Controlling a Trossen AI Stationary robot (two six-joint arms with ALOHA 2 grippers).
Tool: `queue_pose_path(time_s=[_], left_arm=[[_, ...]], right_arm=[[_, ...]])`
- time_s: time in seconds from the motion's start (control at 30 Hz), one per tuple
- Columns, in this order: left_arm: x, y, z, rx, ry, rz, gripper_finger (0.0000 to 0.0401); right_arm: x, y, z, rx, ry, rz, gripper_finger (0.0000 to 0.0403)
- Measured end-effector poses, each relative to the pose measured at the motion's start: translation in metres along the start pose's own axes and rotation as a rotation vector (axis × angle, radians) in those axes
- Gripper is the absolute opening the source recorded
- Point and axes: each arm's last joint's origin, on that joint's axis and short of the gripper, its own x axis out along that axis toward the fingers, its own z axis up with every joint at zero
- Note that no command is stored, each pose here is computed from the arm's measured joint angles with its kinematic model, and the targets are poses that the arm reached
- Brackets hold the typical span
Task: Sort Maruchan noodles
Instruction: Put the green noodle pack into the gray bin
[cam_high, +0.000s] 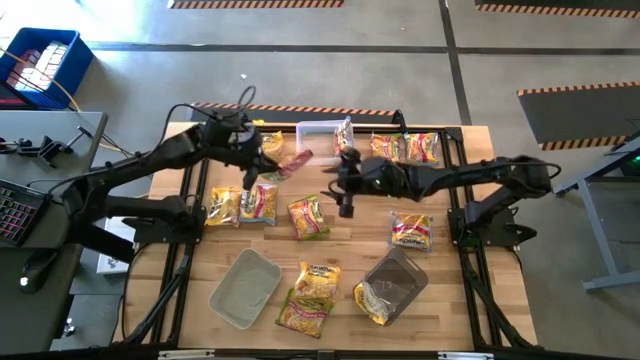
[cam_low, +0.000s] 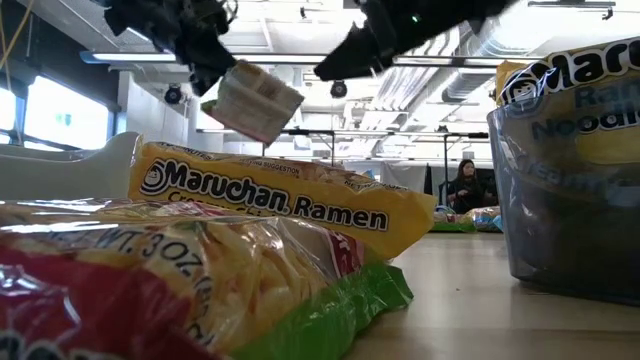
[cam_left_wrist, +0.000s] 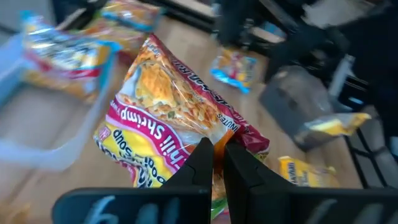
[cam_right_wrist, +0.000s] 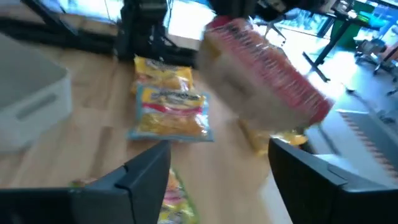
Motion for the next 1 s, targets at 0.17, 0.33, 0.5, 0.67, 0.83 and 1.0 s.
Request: queue_pose_path(time_s=[0.17,0.33,0.5,0.67,0.83,1.0], left_arm=[[0.015,-0.016,0.003,0.057,-0.009,-0.060,0.0000],[0.026,-0.025,0.001,0.055,0.010,-0.097,0.0000],[0.034,-0.028,0.003,0.069,-0.008,-0.096,0.0000],[0.036,-0.028,0.004,0.073,-0.015,-0.073,0.0000],[0.035,-0.027,0.004,0.073,-0.024,-0.054,0.0000],[0.035,-0.026,0.006,0.077,-0.044,-0.016,0.0000]], right_arm=[[0.012,-0.011,0.027,-0.127,0.061,0.011,0.0258],[0.021,-0.015,0.047,-0.189,0.114,0.050,0.0258],[0.033,-0.016,0.057,-0.199,0.149,0.139,0.0258],[0.048,-0.013,0.054,-0.207,0.233,0.169,0.0258],[0.052,-0.012,0.052,-0.210,0.260,0.177,0.0258],[0.051,-0.014,0.058,-0.215,0.254,0.118,0.0258]])
